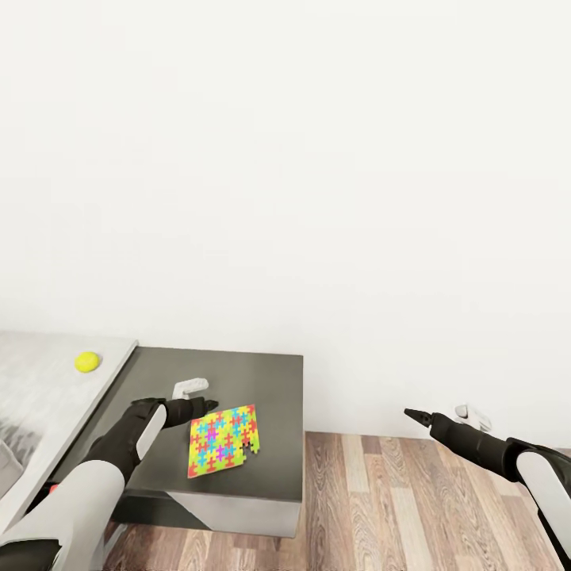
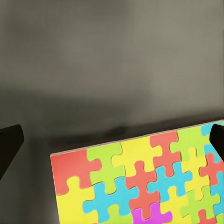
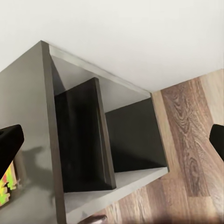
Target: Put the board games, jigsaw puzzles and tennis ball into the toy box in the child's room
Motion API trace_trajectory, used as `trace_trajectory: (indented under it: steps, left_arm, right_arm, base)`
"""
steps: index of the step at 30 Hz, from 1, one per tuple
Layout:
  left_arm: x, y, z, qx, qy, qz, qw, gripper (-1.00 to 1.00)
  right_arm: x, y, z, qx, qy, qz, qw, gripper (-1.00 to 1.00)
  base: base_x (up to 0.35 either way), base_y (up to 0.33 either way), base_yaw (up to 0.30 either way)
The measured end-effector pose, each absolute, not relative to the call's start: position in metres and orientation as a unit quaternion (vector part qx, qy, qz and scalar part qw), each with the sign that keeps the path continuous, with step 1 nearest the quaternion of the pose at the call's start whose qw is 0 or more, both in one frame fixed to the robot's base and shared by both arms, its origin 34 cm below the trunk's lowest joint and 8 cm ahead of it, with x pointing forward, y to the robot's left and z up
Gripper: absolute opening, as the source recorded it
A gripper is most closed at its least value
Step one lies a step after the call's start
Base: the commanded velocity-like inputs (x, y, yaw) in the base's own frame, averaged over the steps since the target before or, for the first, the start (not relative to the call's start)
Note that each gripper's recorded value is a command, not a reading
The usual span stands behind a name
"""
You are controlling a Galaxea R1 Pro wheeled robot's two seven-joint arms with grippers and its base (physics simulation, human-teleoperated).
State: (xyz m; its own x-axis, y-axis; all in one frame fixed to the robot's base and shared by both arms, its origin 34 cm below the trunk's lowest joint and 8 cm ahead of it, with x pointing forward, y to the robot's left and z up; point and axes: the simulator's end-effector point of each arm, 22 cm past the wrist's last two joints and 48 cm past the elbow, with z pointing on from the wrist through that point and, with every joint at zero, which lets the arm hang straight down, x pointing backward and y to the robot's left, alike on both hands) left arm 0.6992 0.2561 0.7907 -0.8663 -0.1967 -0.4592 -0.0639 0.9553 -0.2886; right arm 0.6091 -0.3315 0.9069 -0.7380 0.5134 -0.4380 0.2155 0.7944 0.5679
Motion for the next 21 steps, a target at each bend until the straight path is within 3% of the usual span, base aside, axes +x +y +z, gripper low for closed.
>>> trace_trajectory:
  steps: [21]
  left_arm:
    - [0.692,0.256,0.771,-0.07,0.961,-0.131,0.233,1.0]
  right_arm:
    - [0.605,-0.332,0.889,0.208,0.904,0.245,0.283,1.0]
  base:
    - [0.0,-0.014,0.0]
